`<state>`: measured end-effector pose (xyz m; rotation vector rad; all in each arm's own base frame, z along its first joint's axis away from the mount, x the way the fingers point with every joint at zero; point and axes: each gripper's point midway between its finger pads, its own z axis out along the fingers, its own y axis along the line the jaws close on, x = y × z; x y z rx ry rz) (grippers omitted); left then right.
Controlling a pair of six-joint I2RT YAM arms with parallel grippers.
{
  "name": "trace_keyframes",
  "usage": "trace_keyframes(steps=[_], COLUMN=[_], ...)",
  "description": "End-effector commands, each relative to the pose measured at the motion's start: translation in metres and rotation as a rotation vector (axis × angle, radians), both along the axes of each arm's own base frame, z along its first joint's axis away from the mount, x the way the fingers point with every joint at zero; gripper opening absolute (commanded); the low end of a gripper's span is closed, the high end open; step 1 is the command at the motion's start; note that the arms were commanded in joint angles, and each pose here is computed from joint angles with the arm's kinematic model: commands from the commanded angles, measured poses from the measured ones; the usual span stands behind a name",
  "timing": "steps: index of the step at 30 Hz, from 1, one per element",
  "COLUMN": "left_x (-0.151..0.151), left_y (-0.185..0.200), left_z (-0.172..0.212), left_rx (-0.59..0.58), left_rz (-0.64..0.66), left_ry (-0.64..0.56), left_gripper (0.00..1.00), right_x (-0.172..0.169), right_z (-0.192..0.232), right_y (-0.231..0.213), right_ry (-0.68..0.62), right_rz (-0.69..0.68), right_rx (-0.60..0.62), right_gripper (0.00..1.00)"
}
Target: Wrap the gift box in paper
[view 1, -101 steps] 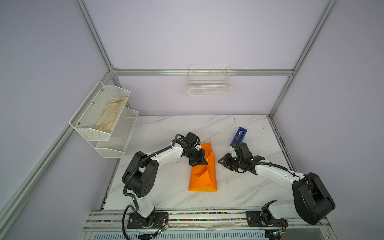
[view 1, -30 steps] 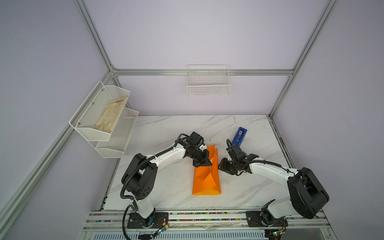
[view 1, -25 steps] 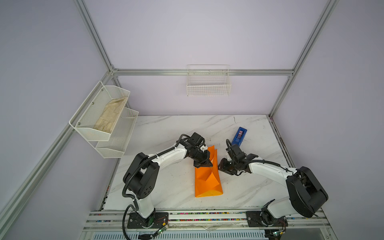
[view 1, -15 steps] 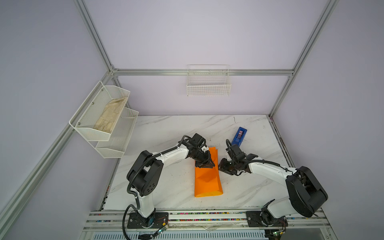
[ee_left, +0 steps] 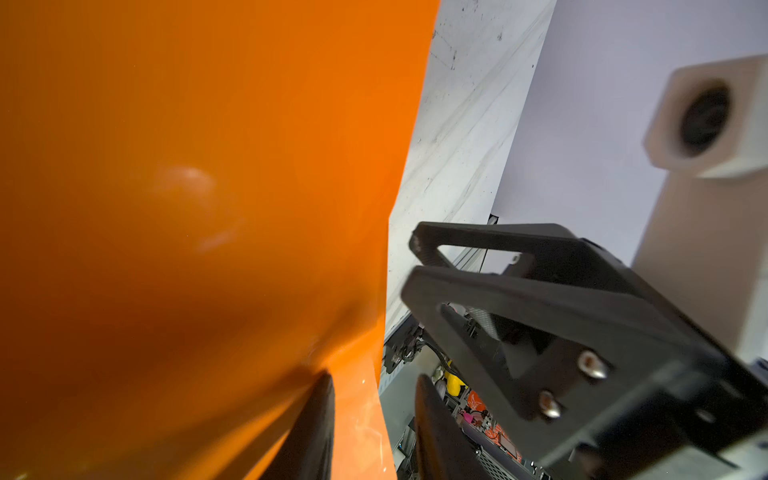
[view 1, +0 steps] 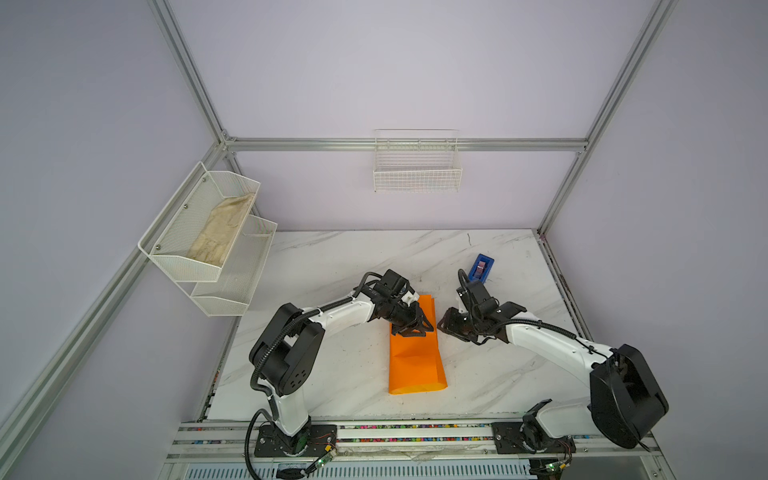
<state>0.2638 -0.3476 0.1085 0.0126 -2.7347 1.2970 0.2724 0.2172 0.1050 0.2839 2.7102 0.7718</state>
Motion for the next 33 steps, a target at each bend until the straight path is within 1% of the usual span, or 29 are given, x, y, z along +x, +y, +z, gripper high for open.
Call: trace_keyframes(steps=[1,2,3,5,7,9,12,14,17,22,25,27,31,33], left_x=[-0.011,-0.011,-0.011,-0.011,-0.012,-0.012,-0.012,-0.011,-0.007,0.003,0.005,0.005,-0.003,-0.006], left_y=[0.013,0.014,0.014,0.013,0.014,0.014,0.015,0.016,0.016,0.021,0.028,0.031,0.035,0.039], left_z=[-0.024,-0.025,-0.025,-0.026,-0.026,-0.027,-0.026,-0.023,-0.009,0.027,0.037,0.03,0.0,-0.014], left_rx=[0.073,0.075,0.075,0.075,0.076,0.077,0.08,0.076,0.073,0.102,0.141,0.168,0.211,0.238], left_rz=[0.019,0.018,0.017,0.016,0.015,0.016,0.017,0.021,0.026,0.027,0.034,0.033,0.01,0.005], left_ry=[0.052,0.052,0.052,0.051,0.052,0.05,0.046,0.04,0.008,-0.079,-0.115,-0.115,-0.052,-0.035], left_gripper=[0.27,0.24,0.22,0.17,0.14,0.12,0.1,0.1,0.11,0.13,0.13,0.12,0.1,0.09], right_x=[0.003,0.002,0.002,0.001,0.002,0.003,0.002,-0.001,-0.006,-0.012,-0.011,-0.011,-0.009,-0.006], right_z=[0.031,0.036,0.037,0.043,0.037,0.026,0.0,-0.019,-0.036,-0.045,-0.043,-0.042,-0.039,-0.03], right_y=[0.021,0.03,0.035,0.046,0.053,0.054,0.049,0.039,0.028,0.022,0.022,0.023,0.024,0.025], right_ry=[-0.065,-0.061,-0.058,-0.062,-0.038,-0.011,0.045,0.086,0.116,0.133,0.128,0.126,0.124,0.106], right_rz=[0.084,0.117,0.134,0.161,0.172,0.17,0.146,0.104,0.079,0.075,0.076,0.081,0.088,0.087], right_rx=[0.119,0.167,0.19,0.257,0.291,0.279,0.232,0.175,0.12,0.097,0.097,0.096,0.095,0.097], right_gripper=[0.4,0.36,0.32,0.2,0.12,0.07,0.04,0.02,0.01,0.01,0.01,0.01,0.02,0.02])
